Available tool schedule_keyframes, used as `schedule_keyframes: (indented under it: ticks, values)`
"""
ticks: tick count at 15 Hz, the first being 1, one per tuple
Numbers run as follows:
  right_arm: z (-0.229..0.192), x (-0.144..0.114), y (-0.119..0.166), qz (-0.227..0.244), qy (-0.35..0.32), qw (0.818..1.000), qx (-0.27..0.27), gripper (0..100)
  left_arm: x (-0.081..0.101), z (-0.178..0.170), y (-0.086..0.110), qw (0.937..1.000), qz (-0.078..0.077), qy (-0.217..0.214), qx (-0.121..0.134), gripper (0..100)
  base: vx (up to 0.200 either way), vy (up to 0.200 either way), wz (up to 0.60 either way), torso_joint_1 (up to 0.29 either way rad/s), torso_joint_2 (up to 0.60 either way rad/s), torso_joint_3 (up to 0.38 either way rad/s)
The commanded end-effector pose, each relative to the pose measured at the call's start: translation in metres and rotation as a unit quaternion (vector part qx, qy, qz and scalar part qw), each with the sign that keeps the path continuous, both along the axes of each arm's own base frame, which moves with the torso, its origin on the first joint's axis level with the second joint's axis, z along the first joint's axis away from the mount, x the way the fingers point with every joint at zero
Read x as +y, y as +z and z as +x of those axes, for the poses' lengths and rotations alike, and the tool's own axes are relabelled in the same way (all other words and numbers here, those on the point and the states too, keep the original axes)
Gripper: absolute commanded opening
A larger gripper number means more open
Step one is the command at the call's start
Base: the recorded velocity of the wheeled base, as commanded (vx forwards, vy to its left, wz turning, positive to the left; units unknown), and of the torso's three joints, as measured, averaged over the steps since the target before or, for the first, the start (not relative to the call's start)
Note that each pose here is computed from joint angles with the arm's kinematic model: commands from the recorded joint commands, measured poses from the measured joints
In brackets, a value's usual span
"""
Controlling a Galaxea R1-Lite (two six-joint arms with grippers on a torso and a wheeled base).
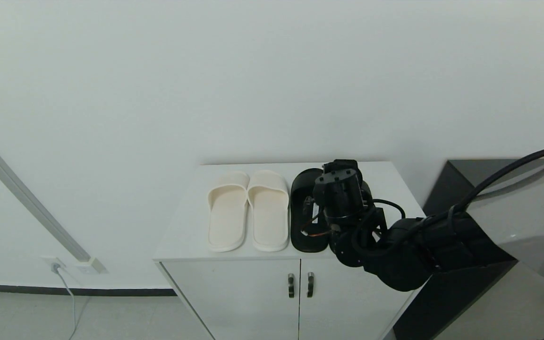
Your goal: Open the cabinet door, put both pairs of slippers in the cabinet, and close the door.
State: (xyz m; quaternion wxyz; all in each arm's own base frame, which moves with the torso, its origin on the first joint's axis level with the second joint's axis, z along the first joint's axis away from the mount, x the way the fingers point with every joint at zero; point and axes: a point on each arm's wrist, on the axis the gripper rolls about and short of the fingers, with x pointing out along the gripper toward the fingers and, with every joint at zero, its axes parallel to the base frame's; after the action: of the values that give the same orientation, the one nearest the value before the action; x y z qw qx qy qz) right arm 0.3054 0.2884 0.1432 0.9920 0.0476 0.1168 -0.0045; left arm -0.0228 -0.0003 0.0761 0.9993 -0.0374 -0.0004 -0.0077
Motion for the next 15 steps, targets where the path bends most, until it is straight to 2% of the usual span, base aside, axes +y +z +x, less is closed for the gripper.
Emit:
schedule_keyframes:
  ticks: [1, 7, 8, 15]
  values:
    - [0.010, -0.002, -0.010, -0.008, -0.008, 1.000, 0.003, 100, 0.000, 0.000, 0.000, 1.0000, 0.000, 0.000, 0.001, 0, 0.000, 0.000, 0.00, 0.000, 0.00, 0.000]
    - [0.026, -0.001, -0.020, -0.022, -0.016, 1.000, -0.006, 100, 0.000, 0.000, 0.000, 1.0000, 0.000, 0.000, 0.001, 0, 0.000, 0.000, 0.00, 0.000, 0.00, 0.000]
    - [0.027, -0.001, -0.019, -0.021, -0.018, 1.000, -0.008, 0, 0.000, 0.000, 0.000, 1.0000, 0.000, 0.000, 0.001, 0, 0.000, 0.000, 0.00, 0.000, 0.00, 0.000]
    - [0.032, -0.005, -0.009, -0.023, -0.028, 0.999, -0.020, 0, 0.000, 0.000, 0.000, 1.0000, 0.000, 0.000, 0.001, 0, 0.000, 0.000, 0.00, 0.000, 0.00, 0.000]
